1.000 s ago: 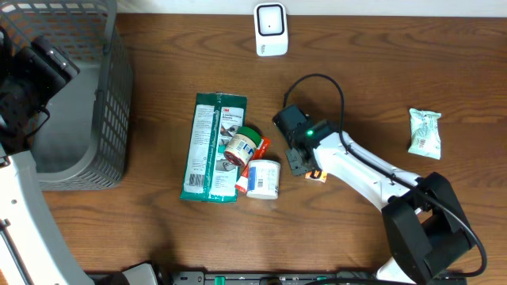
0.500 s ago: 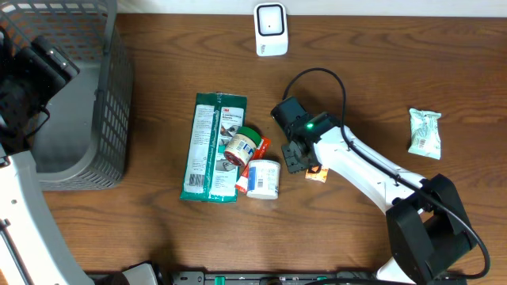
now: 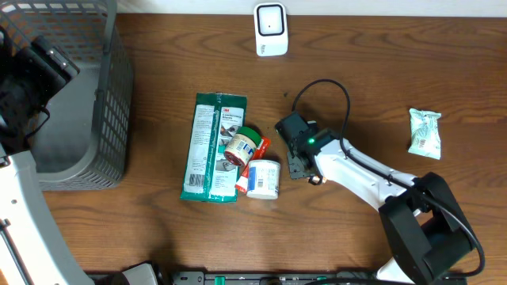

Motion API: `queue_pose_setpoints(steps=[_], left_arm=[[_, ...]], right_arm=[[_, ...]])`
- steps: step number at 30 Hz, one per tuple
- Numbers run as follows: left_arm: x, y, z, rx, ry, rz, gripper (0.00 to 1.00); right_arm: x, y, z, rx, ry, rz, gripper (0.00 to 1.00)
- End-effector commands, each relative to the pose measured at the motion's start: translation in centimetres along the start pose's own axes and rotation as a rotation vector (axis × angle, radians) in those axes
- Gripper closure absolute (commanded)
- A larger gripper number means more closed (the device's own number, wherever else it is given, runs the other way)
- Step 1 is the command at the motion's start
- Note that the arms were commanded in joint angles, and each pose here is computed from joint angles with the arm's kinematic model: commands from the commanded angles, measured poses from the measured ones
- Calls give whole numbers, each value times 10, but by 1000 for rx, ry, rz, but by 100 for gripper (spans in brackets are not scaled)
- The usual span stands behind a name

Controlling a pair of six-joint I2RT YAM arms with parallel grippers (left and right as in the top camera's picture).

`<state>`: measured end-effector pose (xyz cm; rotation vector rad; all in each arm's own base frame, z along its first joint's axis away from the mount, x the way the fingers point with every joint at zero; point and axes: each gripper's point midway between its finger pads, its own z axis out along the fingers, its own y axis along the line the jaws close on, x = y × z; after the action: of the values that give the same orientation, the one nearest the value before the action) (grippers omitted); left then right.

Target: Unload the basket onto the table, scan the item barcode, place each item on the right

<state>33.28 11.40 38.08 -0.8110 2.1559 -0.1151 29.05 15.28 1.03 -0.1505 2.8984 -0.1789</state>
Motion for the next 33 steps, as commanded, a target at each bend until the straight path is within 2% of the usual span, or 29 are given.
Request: queue_pose_setpoints(steps=[1, 10, 18, 26, 30, 33], left_arm=[[-1, 2, 0, -5, -1, -12, 12], [-1, 2, 0, -5, -1, -12, 12], [-1, 2, 0, -5, -1, -12, 12], [-1, 2, 0, -5, -1, -12, 12], [-1, 2, 0, -5, -1, -12, 12], [-1, 2, 0, -5, -1, -12, 12]], right_arm=[[8, -14, 6, 55, -13, 20, 43], [7, -29, 9, 96, -13, 29, 40], [-7, -45, 12, 98, -27, -58, 36], [-30, -44, -25, 87, -47, -117, 34], [-25, -51, -46, 95, -17, 1, 34], [-11, -50, -47, 83, 36, 100, 30]])
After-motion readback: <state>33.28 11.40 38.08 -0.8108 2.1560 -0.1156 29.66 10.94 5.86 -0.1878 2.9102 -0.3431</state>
